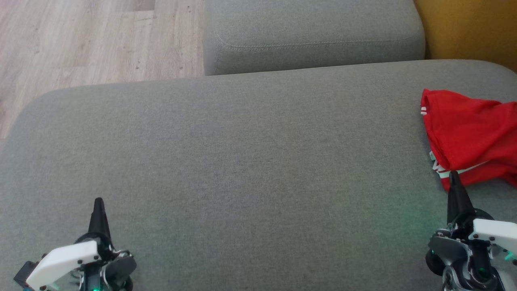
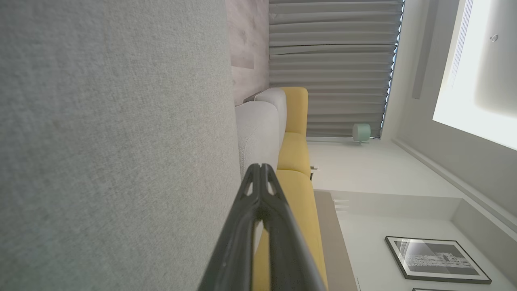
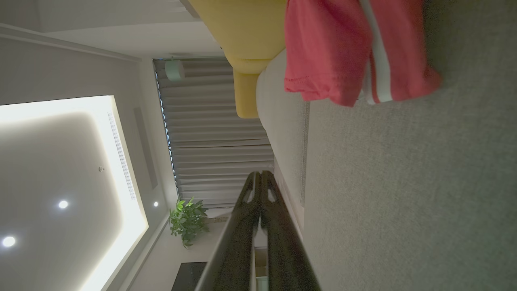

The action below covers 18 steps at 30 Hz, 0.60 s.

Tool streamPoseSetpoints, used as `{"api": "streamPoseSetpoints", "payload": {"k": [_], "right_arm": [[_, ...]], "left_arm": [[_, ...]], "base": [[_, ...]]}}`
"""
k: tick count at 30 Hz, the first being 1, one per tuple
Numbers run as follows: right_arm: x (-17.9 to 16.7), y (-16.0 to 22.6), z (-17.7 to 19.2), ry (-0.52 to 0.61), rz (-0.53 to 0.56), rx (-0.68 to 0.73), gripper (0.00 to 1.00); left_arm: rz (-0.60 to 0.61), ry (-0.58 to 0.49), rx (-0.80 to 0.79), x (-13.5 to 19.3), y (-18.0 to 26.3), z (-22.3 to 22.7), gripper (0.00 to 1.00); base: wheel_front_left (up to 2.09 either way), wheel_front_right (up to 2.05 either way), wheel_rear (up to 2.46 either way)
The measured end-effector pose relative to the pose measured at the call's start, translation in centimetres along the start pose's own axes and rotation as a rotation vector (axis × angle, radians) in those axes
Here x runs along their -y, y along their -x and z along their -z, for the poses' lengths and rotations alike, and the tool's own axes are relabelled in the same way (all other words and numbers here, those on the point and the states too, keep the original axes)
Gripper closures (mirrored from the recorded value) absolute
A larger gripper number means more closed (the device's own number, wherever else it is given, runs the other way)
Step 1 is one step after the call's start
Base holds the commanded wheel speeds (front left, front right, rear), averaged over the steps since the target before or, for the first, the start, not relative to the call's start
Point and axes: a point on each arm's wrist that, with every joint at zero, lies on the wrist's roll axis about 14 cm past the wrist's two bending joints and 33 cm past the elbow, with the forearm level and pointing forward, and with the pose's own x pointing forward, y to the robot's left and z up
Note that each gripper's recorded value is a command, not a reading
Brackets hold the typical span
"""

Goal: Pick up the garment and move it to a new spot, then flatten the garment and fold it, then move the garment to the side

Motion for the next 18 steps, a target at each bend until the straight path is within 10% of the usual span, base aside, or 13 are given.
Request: {"api": "streamPoseSetpoints", "payload": {"k": [18], "right_arm": [[-0.01,0.01,-0.1,-0.001,0.0,0.002,1.0]], "left_arm": [[0.0,0.004,0.006,0.0,0.01,-0.14,1.0]], "base": [[0.0,0.0,0.0]]}}
